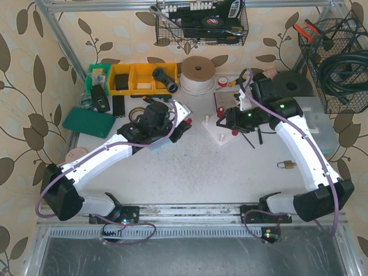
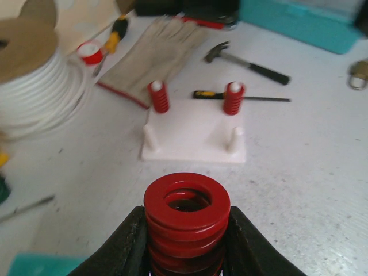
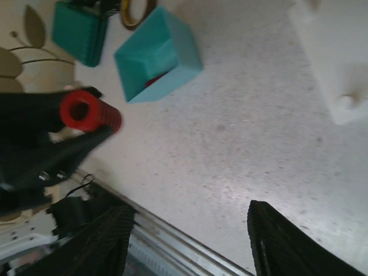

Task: Install the large spring

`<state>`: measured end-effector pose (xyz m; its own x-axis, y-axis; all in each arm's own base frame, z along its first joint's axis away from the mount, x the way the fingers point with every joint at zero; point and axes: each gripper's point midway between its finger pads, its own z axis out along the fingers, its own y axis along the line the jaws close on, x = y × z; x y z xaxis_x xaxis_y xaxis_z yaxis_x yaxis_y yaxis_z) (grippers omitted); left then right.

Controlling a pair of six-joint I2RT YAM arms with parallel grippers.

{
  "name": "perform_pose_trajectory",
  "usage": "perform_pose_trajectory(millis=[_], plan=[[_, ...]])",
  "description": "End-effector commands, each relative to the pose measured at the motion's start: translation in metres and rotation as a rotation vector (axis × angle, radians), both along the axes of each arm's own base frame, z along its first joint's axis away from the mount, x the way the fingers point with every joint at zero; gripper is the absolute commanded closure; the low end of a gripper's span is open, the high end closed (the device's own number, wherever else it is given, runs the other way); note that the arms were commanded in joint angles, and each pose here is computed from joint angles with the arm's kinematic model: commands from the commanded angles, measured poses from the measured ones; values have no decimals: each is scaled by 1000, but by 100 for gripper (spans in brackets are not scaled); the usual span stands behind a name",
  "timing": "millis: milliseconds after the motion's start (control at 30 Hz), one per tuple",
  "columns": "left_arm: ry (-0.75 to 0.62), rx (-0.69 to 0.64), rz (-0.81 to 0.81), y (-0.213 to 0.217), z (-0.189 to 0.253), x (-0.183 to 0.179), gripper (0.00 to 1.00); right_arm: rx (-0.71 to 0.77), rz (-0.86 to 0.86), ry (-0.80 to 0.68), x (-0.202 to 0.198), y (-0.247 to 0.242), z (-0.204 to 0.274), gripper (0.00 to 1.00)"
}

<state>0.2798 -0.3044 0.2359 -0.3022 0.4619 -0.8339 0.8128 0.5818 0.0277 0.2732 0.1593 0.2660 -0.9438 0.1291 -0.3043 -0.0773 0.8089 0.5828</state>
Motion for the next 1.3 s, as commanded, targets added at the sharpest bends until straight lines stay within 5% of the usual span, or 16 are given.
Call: perform_pose_trajectory(millis=[0,533,700,867,1000,1067,1267], plan=[[-202,-97,-226,-36,53,-25,100,175,113,-38,1,33,29,42],[-208,-96,-373,-73,57,-32,100,216,259,42,6,88,9,48],[-200,-77,-382,-80,52,-27,100,179,276,60,5,94,0,62],[-181,-52,-349,-76,44,-23,100,103,232,22,15,85,-3,100],[-154,-34,-275,-66,33,-18,70,63,208,-18,30,82,-3,100],[-173,-36,-218,-53,41,-17,43,46,188,-40,38,81,-4,100],[-48,-20,75,9,9,6,23,-178,81,-95,72,53,-28,100]])
